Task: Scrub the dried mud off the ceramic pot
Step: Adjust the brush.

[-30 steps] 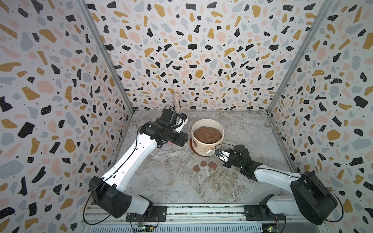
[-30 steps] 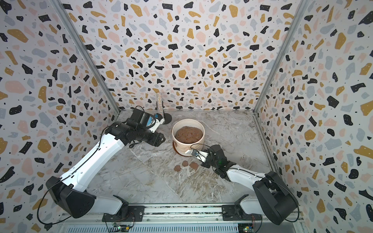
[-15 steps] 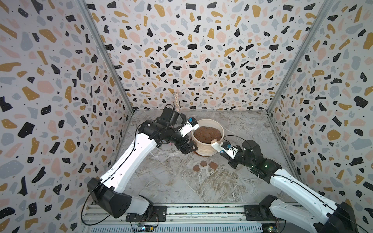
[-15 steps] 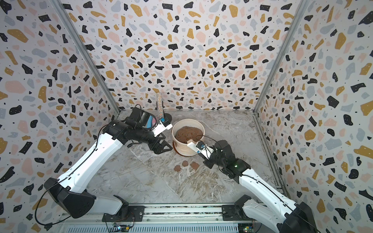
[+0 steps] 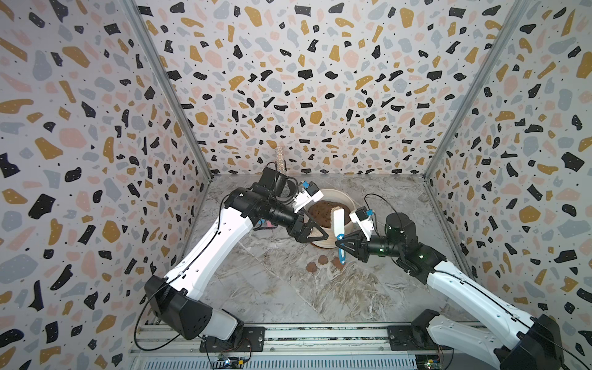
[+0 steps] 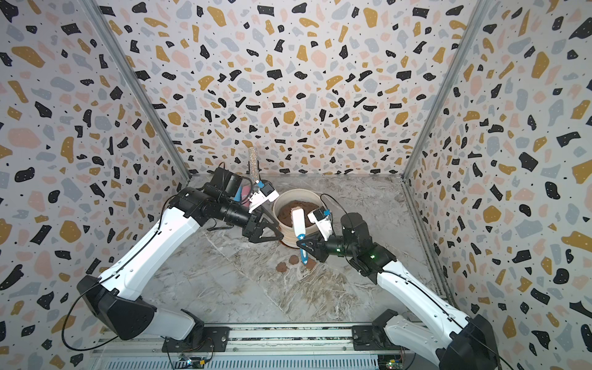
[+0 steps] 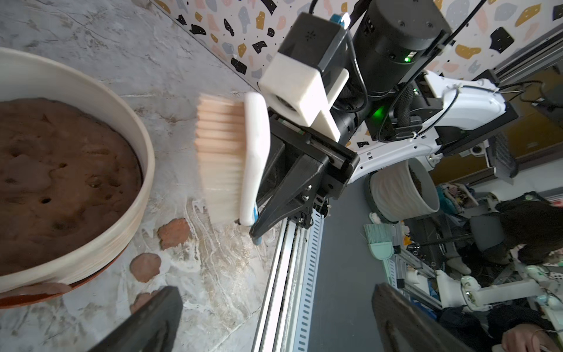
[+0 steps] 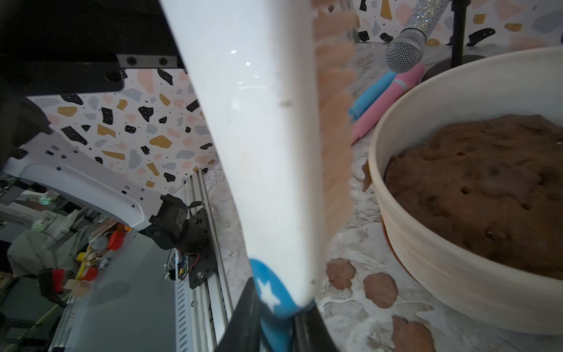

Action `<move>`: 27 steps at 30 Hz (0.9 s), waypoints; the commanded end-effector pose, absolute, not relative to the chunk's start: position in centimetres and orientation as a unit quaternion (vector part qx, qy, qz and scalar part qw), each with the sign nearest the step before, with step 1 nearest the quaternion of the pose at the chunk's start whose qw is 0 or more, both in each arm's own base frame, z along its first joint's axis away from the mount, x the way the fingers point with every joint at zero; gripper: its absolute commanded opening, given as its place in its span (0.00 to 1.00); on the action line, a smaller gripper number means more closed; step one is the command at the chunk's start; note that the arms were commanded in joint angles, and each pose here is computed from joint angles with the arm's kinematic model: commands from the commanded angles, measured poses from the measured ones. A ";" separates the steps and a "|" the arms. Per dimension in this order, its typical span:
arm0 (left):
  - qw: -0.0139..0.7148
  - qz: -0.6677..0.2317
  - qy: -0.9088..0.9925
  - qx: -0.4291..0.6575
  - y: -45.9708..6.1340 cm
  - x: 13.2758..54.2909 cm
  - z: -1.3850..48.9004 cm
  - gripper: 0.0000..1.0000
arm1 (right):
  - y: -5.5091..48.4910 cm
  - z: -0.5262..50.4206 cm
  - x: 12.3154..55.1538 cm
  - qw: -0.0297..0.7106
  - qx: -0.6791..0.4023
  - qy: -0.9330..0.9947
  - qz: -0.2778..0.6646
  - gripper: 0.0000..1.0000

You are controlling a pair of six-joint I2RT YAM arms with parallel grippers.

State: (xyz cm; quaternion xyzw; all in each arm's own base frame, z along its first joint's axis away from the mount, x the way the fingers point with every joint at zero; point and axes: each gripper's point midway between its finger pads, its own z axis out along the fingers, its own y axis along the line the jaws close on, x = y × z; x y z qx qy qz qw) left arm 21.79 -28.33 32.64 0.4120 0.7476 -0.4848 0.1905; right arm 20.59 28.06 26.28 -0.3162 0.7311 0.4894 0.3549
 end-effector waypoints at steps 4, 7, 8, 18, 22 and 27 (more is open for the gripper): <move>0.181 -0.544 0.718 0.394 -29.9 22.2 35.4 0.97 | 29.4 31.0 19.3 0.352 -0.325 0.675 0.561 0.00; 0.186 -0.527 0.733 0.387 -30.2 23.0 34.8 0.94 | 29.9 30.9 19.1 0.347 -0.332 0.675 0.561 0.00; 0.187 -0.520 0.741 0.382 -30.2 23.5 34.4 0.93 | 30.2 30.8 18.9 0.346 -0.335 0.674 0.560 0.00; 0.194 -0.491 0.774 0.350 -30.5 25.7 33.6 0.63 | 31.2 30.6 19.9 0.353 -0.316 0.701 0.533 0.00; 0.190 -0.502 0.768 0.349 -30.6 25.3 34.1 0.42 | 32.2 31.1 19.5 0.338 -0.323 0.689 0.553 0.00; 0.191 -0.525 0.751 0.353 -30.3 24.1 35.1 0.20 | 32.4 30.8 19.6 0.319 -0.301 0.699 0.565 0.05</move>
